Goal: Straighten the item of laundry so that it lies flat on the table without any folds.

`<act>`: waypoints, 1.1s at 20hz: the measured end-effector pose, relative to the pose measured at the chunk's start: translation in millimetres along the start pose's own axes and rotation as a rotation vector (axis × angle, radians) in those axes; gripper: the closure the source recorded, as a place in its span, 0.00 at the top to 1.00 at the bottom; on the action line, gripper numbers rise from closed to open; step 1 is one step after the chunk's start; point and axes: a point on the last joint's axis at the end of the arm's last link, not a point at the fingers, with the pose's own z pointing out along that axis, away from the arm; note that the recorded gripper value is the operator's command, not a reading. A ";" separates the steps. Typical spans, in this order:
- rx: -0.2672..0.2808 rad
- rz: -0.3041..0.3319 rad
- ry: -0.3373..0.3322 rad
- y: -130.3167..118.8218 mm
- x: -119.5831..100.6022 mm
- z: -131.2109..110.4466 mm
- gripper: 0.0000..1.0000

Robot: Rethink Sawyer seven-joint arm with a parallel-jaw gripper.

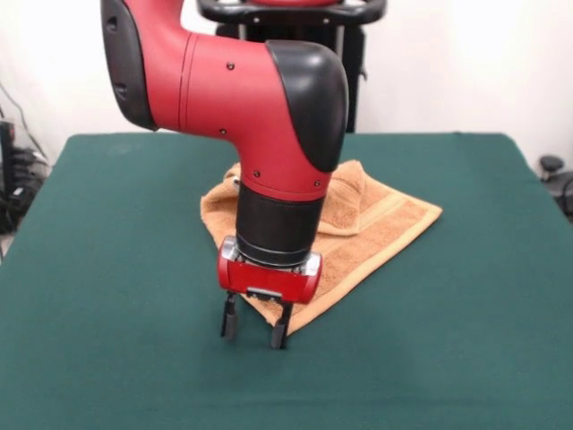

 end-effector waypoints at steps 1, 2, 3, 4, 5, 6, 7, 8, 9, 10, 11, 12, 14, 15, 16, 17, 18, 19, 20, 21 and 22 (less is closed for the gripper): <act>0.000 0.000 0.000 0.1 0.0 0.0 1.00; 0.000 0.000 0.000 0.2 0.0 -0.1 1.00; 0.000 -0.001 0.001 0.3 0.1 -0.1 1.00; 0.000 -0.001 0.001 0.4 0.1 -0.3 1.00; -0.001 -0.001 0.001 0.6 0.0 -0.4 1.00; -0.002 -0.002 0.002 1.3 -0.1 -0.6 1.00; -0.001 -0.002 0.003 1.6 0.0 -0.7 1.00; -0.001 -0.003 0.004 1.7 0.2 -0.8 1.00; -0.001 -0.003 0.005 1.8 0.2 -0.9 1.00; -0.003 -0.004 0.004 2.7 0.0 -1.3 1.00; -0.003 -0.004 0.004 3.3 -0.1 -1.4 1.00; -0.004 -0.005 0.004 4.1 -0.1 -1.6 1.00; -0.005 -0.008 0.003 6.2 -0.1 -2.1 1.00; -0.006 -0.012 0.002 9.5 0.2 -2.6 1.00; -0.007 -0.016 0.001 12.6 0.3 -3.2 1.00; -0.008 -0.021 0.000 16.3 0.7 -3.9 1.00; -0.010 -0.026 0.000 20.6 1.1 -4.7 1.00; -0.012 -0.031 -0.001 25.9 1.6 -5.7 1.00; -0.015 -0.036 -0.002 30.7 2.0 -6.6 1.00; -0.021 -0.046 -0.003 42.4 3.0 -8.7 1.00; -0.025 -0.049 -0.004 47.5 3.5 -9.6 1.00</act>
